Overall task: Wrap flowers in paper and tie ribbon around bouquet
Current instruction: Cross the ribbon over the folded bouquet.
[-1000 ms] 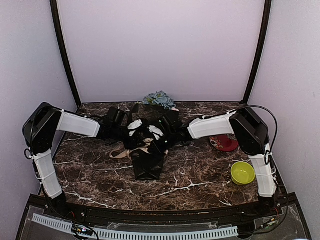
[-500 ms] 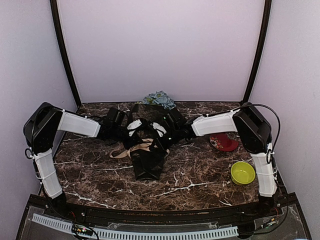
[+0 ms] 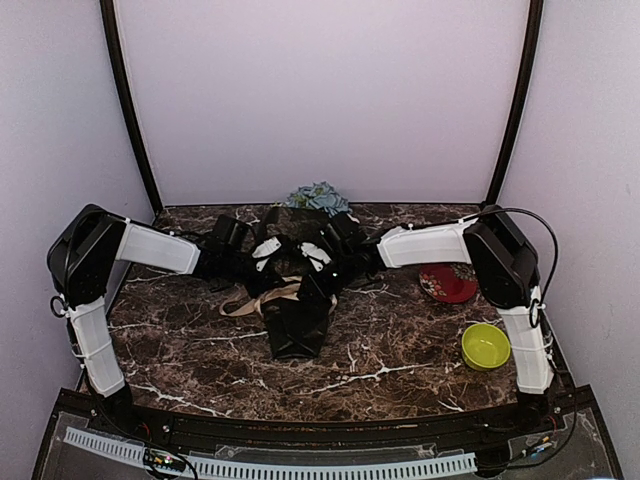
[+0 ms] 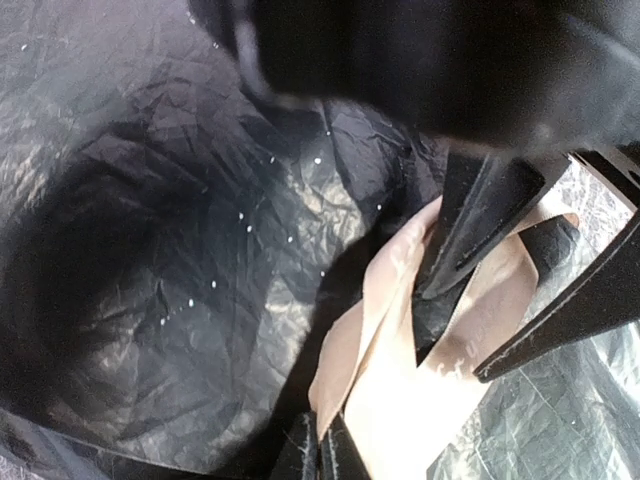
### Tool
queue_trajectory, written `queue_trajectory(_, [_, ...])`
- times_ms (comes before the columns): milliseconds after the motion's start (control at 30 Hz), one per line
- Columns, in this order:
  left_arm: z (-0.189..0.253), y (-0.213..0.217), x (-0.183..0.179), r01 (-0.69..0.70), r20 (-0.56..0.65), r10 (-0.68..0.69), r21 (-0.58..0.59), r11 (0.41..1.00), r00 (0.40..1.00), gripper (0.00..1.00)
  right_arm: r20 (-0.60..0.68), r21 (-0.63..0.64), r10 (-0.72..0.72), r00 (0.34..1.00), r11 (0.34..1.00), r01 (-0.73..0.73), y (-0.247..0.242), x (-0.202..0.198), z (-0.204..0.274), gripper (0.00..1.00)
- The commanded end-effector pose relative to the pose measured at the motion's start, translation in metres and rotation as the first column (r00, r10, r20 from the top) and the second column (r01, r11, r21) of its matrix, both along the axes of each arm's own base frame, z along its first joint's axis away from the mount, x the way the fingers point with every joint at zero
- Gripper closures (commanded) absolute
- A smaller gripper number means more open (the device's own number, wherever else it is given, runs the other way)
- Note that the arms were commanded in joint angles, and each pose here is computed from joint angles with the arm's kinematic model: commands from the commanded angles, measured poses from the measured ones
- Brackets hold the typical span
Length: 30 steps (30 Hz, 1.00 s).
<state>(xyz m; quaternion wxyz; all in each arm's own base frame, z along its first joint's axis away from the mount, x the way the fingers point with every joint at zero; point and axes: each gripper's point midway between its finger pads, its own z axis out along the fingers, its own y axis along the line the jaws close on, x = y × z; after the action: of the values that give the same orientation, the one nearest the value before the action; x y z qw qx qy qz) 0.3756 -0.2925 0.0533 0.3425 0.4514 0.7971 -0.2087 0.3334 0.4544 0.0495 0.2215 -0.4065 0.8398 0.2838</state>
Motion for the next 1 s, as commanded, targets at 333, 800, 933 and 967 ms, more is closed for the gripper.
queue_trajectory(333, [0.001, 0.001, 0.004, -0.080, -0.125, 0.071, -0.067, 0.995, 0.990, 0.96, 0.099, -0.056, 0.143, 0.985, 0.989, -0.138, 0.023, -0.023, -0.016, 0.61])
queue_trajectory(800, [0.038, 0.015, 0.006, -0.199, -0.212, 0.157, -0.197, 0.960, 0.965, 0.49, 0.112, -0.076, 0.154, 0.982, 0.986, -0.146, 0.016, -0.031, -0.022, 0.62])
queue_trajectory(933, [0.046, 0.024, 0.002, -0.257, -0.244, 0.203, -0.214, 0.942, 0.948, 0.44, 0.125, -0.088, 0.137, 0.983, 0.988, -0.126, 0.016, -0.026, -0.023, 0.65])
queue_trajectory(967, [0.048, 0.026, 0.000, -0.266, -0.251, 0.209, -0.218, 0.939, 0.945, 0.44, 0.131, -0.090, 0.132, 0.983, 0.989, -0.120, 0.016, -0.025, -0.023, 0.67])
